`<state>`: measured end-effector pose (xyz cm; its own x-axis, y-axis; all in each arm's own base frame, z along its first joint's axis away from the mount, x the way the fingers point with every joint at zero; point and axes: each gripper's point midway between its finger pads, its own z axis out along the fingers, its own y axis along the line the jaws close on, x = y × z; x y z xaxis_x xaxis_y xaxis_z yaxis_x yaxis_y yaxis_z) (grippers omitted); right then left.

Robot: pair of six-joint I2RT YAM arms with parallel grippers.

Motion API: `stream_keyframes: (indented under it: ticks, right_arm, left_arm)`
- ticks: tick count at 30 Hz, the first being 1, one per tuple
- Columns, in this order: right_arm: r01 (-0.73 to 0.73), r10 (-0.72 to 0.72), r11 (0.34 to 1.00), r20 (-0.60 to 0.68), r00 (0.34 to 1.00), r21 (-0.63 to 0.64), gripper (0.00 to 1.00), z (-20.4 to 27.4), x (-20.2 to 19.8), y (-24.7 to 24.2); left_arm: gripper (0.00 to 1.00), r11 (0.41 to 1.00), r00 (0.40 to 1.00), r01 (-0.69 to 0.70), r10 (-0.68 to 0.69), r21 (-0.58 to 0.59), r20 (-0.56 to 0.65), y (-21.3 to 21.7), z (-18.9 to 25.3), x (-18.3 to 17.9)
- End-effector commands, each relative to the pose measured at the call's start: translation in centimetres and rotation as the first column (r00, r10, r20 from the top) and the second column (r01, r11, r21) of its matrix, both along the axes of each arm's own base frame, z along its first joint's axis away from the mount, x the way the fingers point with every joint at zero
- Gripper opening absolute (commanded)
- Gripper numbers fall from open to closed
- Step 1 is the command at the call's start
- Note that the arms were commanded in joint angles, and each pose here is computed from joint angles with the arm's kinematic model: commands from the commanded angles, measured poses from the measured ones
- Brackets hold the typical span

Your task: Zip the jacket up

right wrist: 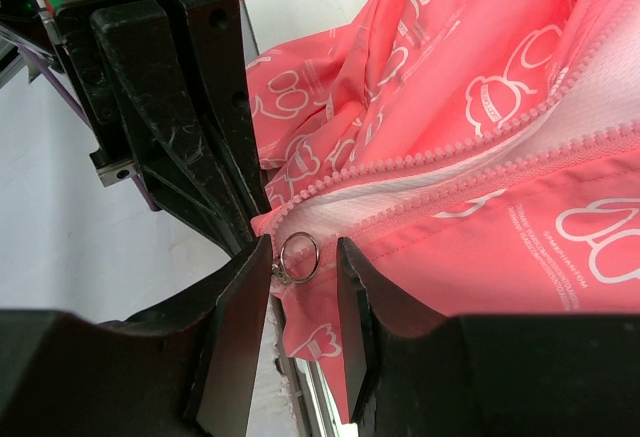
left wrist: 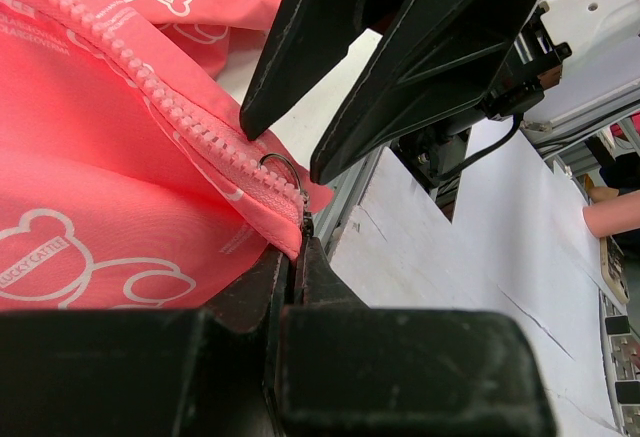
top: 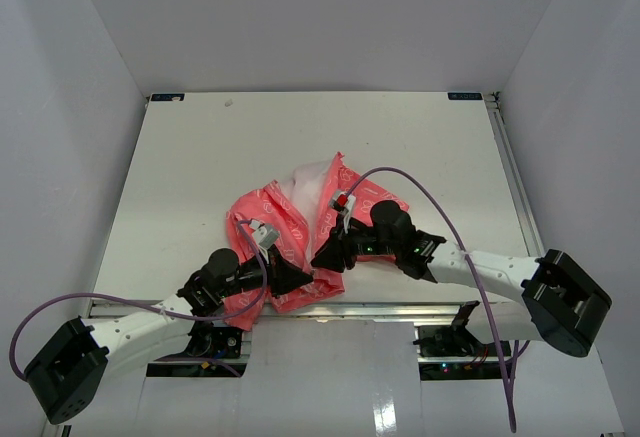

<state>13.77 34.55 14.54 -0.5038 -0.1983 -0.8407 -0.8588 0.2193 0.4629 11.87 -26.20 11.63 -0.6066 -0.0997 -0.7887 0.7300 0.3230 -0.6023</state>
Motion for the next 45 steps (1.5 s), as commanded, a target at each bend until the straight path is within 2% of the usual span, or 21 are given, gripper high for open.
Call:
stream_keyframes:
  ticks: [1,33,35,41,45]
  right_arm:
    - [-0.002,0.002,1.0,0.026,1.0,0.008,0.39,-0.2,0.3,0.2]
    - [-0.079,0.079,0.996,-0.017,0.997,0.045,0.35,-0.9,-1.3,0.7]
    - [-0.08,0.081,0.996,-0.014,0.997,0.049,0.32,-0.8,-1.3,0.7]
    - [-0.093,0.093,0.994,-0.014,0.996,0.057,0.09,-0.7,-1.5,0.7]
    - [-0.093,0.093,0.995,-0.005,0.996,0.046,0.08,-0.9,-1.6,0.4]
  left_arm:
    - [0.0,0.999,0.999,0.033,-0.033,0.006,0.0,0.2,-0.8,-0.9]
    - [0.0,1.0,1.0,0.024,-0.024,0.009,-0.002,0.3,-0.9,-0.7]
    - [0.0,1.0,1.0,0.022,-0.022,0.011,-0.002,0.3,-1.0,-0.7]
    - [0.0,1.0,1.0,0.021,-0.021,0.012,-0.003,0.3,-1.0,-0.7]
    - [0.0,1.0,1.0,0.016,-0.016,0.017,-0.009,0.3,-1.1,-0.7]
